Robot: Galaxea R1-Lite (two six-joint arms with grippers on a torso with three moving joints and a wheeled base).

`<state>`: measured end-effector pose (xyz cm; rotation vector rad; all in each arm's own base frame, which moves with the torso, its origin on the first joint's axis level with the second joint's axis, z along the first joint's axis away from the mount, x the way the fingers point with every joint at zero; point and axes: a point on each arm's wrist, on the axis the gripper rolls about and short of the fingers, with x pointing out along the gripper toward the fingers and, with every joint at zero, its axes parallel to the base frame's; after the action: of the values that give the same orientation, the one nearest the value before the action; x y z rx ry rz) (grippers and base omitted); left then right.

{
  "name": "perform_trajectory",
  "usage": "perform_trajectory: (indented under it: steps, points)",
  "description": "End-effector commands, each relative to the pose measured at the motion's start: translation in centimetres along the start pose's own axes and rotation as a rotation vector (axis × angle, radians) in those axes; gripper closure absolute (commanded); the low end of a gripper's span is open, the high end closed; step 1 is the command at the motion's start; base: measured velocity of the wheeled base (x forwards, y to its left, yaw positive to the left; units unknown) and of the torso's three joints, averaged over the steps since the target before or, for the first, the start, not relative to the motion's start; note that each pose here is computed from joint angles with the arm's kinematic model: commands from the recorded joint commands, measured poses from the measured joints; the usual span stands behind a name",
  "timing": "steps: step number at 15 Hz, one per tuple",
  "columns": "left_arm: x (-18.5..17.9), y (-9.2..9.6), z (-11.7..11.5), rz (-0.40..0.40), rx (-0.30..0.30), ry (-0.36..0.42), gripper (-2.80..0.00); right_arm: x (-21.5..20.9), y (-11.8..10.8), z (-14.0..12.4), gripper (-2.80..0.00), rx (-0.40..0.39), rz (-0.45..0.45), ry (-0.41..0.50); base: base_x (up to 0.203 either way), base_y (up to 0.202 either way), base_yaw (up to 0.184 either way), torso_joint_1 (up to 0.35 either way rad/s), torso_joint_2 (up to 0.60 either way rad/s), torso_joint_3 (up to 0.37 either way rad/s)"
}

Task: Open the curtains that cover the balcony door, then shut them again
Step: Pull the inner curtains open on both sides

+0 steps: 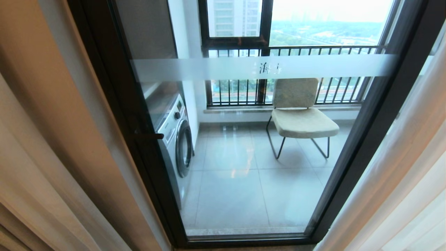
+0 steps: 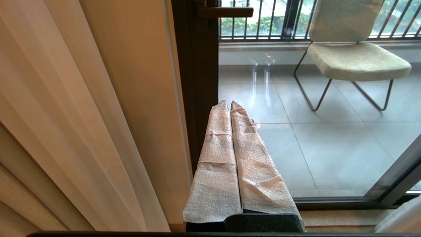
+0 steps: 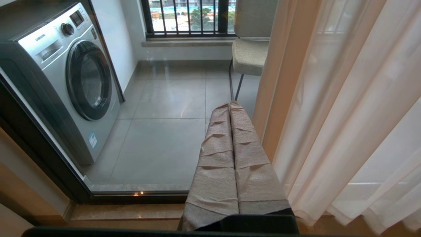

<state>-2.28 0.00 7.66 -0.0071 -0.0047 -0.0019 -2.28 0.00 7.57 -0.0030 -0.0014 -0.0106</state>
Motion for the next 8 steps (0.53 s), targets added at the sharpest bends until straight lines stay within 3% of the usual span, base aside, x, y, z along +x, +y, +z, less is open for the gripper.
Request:
perform_trajectory:
  steps: [1, 3, 8]
  points:
    - [-0.02, 0.0, -0.02, -0.001, -0.001, -0.001, 0.0, 0.0, 0.0, 0.02, 0.0, 0.0, 0.0, -0.002, 0.0, 0.0, 0.0, 0.0, 0.0, 0.0]
    - [-0.02, 0.0, -0.02, -0.001, -0.001, -0.001, 0.0, 0.0, 0.0, 0.01, 0.0, 0.0, 0.0, -0.002, 0.002, -0.123, 0.005, 0.002, 0.0, 0.005]
    - [-0.02, 0.0, -0.05, -0.001, -0.001, 0.002, 0.0, 0.0, 0.0, 0.01, 0.0, 0.0, 0.001, -0.002, 0.0, -0.193, -0.002, 0.003, 0.0, 0.003]
